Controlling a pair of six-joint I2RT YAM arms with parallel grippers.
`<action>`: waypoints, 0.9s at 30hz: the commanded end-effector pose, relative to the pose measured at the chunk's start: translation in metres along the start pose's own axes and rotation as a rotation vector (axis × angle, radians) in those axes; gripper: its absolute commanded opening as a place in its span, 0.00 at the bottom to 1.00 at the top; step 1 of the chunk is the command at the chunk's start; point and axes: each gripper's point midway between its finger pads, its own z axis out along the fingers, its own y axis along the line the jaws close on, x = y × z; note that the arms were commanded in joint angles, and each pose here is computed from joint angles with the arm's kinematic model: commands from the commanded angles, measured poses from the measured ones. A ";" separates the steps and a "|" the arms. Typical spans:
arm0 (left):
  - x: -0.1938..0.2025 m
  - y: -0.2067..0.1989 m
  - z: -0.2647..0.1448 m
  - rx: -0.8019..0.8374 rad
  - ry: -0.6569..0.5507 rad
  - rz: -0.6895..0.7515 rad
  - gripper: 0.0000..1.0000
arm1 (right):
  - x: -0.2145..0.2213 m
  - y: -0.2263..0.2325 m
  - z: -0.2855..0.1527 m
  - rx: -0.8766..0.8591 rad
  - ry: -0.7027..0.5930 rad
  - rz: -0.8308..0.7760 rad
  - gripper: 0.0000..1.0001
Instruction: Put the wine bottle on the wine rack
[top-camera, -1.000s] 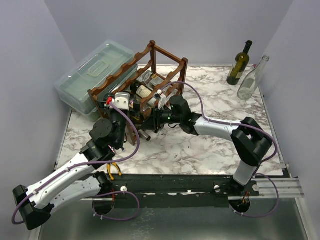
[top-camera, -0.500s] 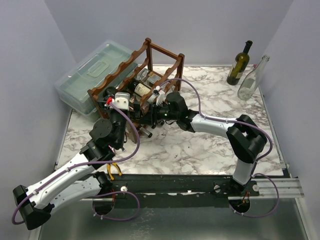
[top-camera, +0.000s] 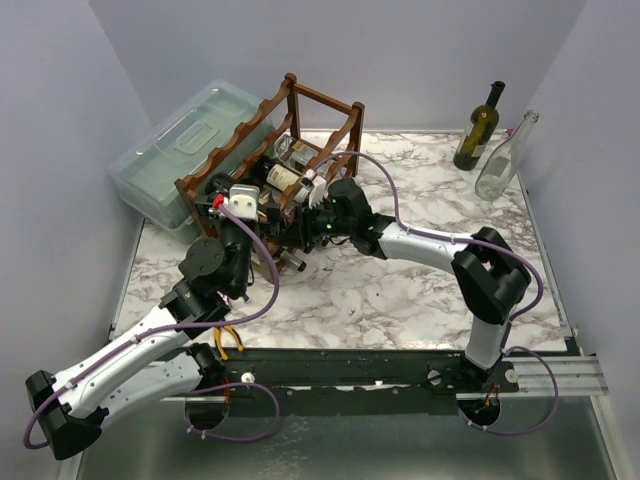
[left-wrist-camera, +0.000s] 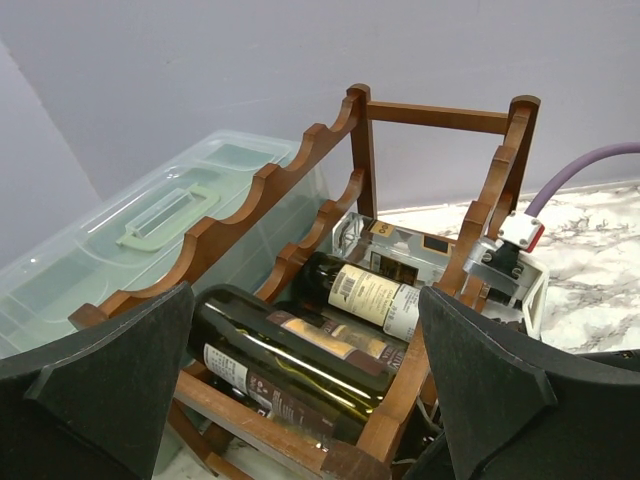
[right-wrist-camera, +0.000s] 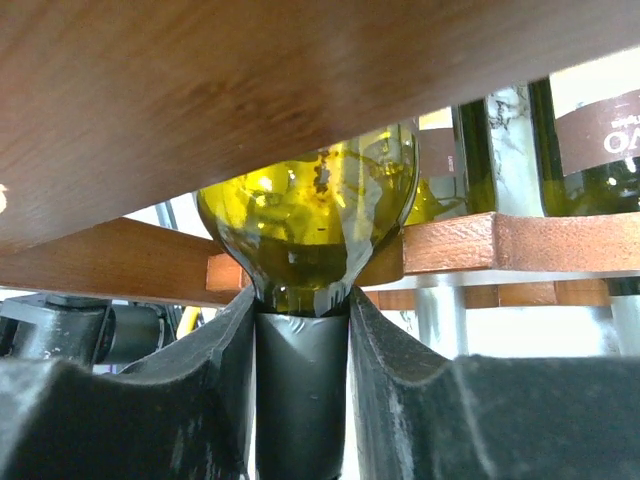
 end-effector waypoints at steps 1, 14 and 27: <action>-0.016 0.002 0.000 0.006 -0.031 -0.041 0.95 | -0.024 0.008 0.005 -0.034 -0.057 -0.098 0.42; -0.013 0.000 0.001 0.011 -0.024 -0.035 0.95 | -0.013 0.006 -0.009 0.002 -0.058 -0.068 0.70; -0.012 -0.003 0.002 0.023 -0.020 -0.037 0.95 | 0.018 0.001 -0.037 0.050 -0.014 -0.037 0.68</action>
